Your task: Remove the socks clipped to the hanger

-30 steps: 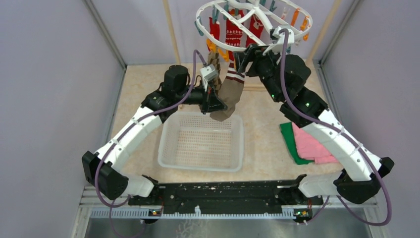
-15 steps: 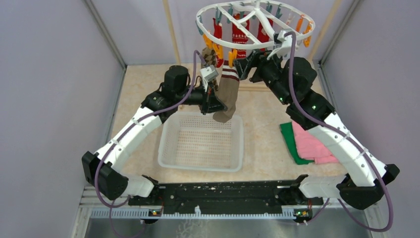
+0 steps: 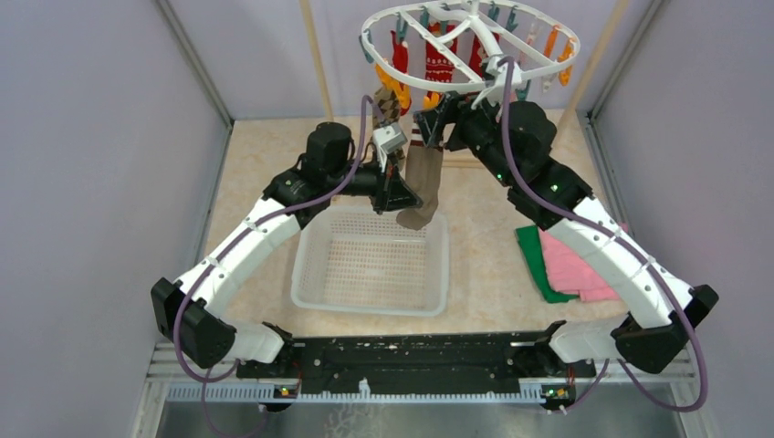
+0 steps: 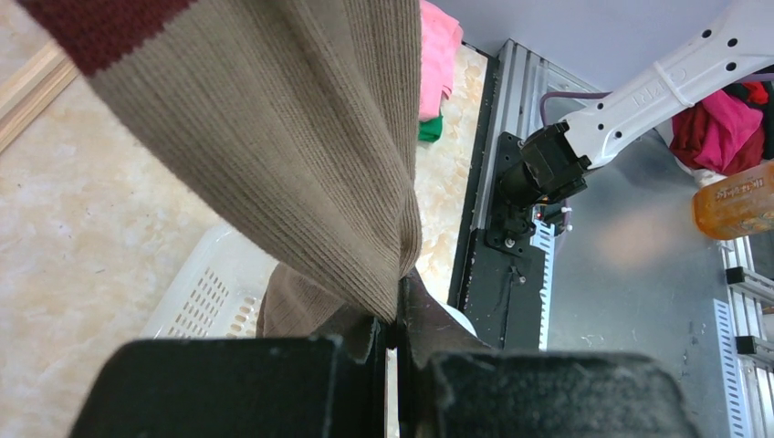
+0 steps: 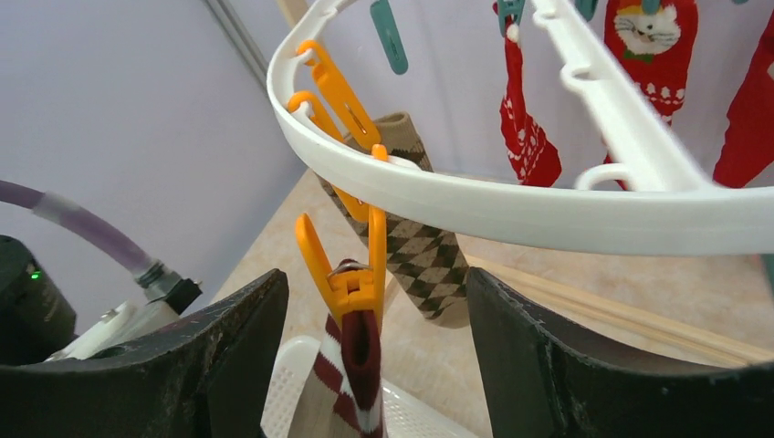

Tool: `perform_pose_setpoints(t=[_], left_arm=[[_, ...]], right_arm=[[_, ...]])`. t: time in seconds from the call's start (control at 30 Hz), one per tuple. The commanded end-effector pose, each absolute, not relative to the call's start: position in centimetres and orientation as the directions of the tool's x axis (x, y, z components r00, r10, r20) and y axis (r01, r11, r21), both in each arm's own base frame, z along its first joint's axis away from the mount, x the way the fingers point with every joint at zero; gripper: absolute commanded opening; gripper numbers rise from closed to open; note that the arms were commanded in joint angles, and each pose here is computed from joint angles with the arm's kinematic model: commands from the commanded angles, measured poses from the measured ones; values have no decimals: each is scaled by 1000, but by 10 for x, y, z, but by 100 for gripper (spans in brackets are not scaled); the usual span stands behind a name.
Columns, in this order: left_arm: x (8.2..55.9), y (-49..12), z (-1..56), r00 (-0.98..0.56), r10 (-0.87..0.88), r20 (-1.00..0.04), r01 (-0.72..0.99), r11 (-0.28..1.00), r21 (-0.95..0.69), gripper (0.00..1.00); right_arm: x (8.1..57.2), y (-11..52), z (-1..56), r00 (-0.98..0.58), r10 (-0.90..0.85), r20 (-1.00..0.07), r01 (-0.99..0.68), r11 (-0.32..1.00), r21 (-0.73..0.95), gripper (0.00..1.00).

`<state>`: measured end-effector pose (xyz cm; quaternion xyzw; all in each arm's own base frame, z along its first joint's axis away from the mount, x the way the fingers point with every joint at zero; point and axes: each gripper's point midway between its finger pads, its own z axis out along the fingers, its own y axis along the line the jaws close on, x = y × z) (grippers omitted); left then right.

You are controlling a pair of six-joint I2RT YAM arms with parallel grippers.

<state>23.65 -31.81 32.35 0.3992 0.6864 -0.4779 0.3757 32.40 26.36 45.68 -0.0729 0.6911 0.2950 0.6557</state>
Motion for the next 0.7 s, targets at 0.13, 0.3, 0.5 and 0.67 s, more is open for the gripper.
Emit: perform_pose_setpoints(t=[0.13,0.3,0.5,0.67], left_arm=[[232,-320,349,-327,156,-932,935,196,-295,0],[232,-320,348,-329,159,-931,934,200,-296,0],[233,-321,347,-333,158,-930,933,198,-300,0],[233,-321,348,-331,157,-930,933,199,-299,0]], right_arm=[[335,270,485,-50,353,-934,-505,798,328,67],[333,264,493,-21,363,-932,-499,804,324,65],[328,257,495,-7,361,-933,-495,809,317,60],[326,256,499,1,368,-930,-500,806,318,52]])
